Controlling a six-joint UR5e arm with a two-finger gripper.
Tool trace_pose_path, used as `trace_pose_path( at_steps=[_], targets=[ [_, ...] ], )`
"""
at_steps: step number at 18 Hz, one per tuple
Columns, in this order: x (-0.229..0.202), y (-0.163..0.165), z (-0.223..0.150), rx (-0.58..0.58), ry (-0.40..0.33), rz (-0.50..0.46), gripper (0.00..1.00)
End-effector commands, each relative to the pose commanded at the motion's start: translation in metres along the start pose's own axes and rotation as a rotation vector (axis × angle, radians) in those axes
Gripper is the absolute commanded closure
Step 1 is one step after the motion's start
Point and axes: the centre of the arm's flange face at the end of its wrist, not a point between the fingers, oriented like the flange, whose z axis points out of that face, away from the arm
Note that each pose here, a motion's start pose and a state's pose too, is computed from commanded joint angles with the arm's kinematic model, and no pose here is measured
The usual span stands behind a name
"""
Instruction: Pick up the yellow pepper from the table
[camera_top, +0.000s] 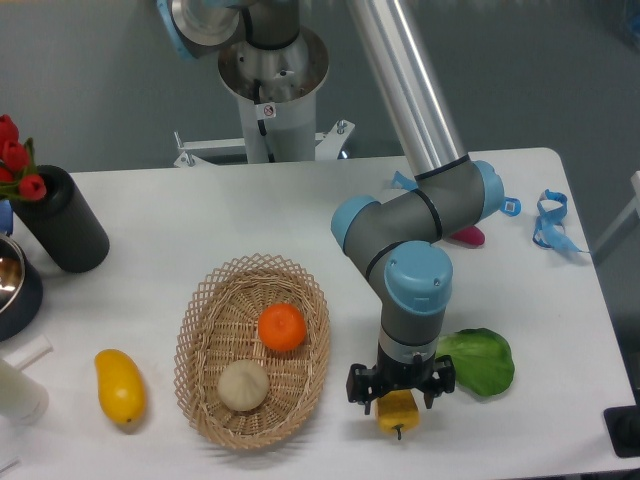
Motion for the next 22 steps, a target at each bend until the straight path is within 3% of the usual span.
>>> trace_pose_path(
  at_steps=[1, 6, 10, 16, 20, 22],
  targets=[
    [0.000, -0.002, -0.002, 0.004, -0.002, 0.001, 0.00],
    [-0.001, -0.002, -0.002, 0.004, -0.006, 0.001, 0.20],
    [0.000, 0.000, 0.002, -0.005, -0.008, 0.004, 0.22],
    [-0.002, -0.002, -0.002, 0.000, -0.018, 0.005, 0.52],
    [-0.003, -0.009, -0.022, 0.028, -0.036, 0.029, 0.61],
    [-0.003, -0.013, -0.040, 0.048, -0.053, 0.097, 0.61]
  ],
)
